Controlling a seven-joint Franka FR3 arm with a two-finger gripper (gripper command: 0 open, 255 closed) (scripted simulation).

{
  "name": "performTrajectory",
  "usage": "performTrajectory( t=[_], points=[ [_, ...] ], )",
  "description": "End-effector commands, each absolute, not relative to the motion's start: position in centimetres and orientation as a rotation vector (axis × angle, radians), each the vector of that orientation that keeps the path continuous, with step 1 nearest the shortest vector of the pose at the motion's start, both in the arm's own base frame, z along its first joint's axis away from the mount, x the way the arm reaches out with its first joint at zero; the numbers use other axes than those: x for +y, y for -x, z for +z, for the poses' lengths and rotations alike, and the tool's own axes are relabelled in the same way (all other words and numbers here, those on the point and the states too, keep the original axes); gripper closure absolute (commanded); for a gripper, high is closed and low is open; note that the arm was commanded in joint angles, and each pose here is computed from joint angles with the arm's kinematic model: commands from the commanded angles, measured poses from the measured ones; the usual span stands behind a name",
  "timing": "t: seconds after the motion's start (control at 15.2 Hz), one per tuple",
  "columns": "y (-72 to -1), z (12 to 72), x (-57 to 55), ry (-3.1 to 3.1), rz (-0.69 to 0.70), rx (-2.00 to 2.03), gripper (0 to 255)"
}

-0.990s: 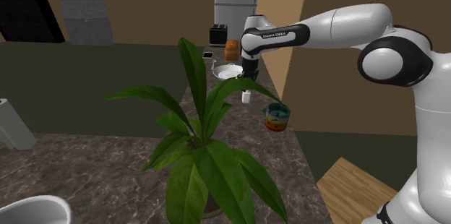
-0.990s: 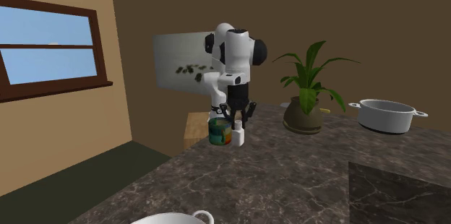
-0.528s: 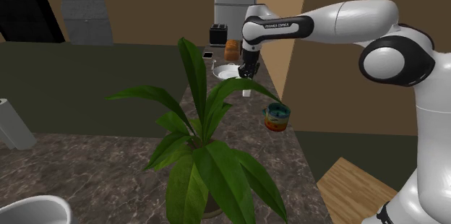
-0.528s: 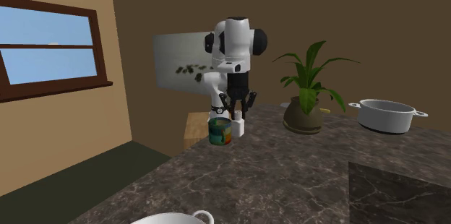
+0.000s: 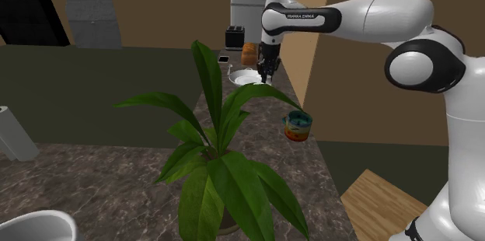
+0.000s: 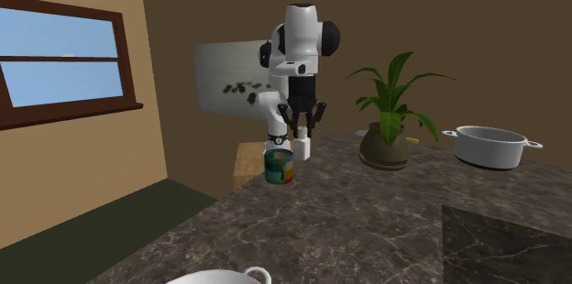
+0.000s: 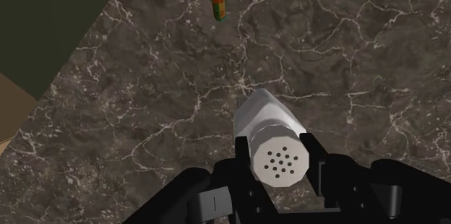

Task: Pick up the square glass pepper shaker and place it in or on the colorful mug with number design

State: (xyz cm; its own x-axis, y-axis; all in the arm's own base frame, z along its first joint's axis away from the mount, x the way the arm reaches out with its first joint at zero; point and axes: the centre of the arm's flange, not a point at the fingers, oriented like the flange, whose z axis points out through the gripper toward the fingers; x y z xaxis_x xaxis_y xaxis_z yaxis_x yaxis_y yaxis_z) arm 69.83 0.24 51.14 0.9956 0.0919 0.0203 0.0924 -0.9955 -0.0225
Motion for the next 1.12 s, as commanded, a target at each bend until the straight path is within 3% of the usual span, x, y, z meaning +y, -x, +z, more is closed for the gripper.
performTrajectory(
  t=[0.0,0.2,1.06],
  points=[
    [-69.8,52.1,0.2,3.115,-0.029,-0.144,255],
    [-69.8,53.4,0.2,3.115,-0.029,-0.144,255],
    [-54.2,57.2,-4.7,3.115,-0.029,-0.144,255]
  ],
)
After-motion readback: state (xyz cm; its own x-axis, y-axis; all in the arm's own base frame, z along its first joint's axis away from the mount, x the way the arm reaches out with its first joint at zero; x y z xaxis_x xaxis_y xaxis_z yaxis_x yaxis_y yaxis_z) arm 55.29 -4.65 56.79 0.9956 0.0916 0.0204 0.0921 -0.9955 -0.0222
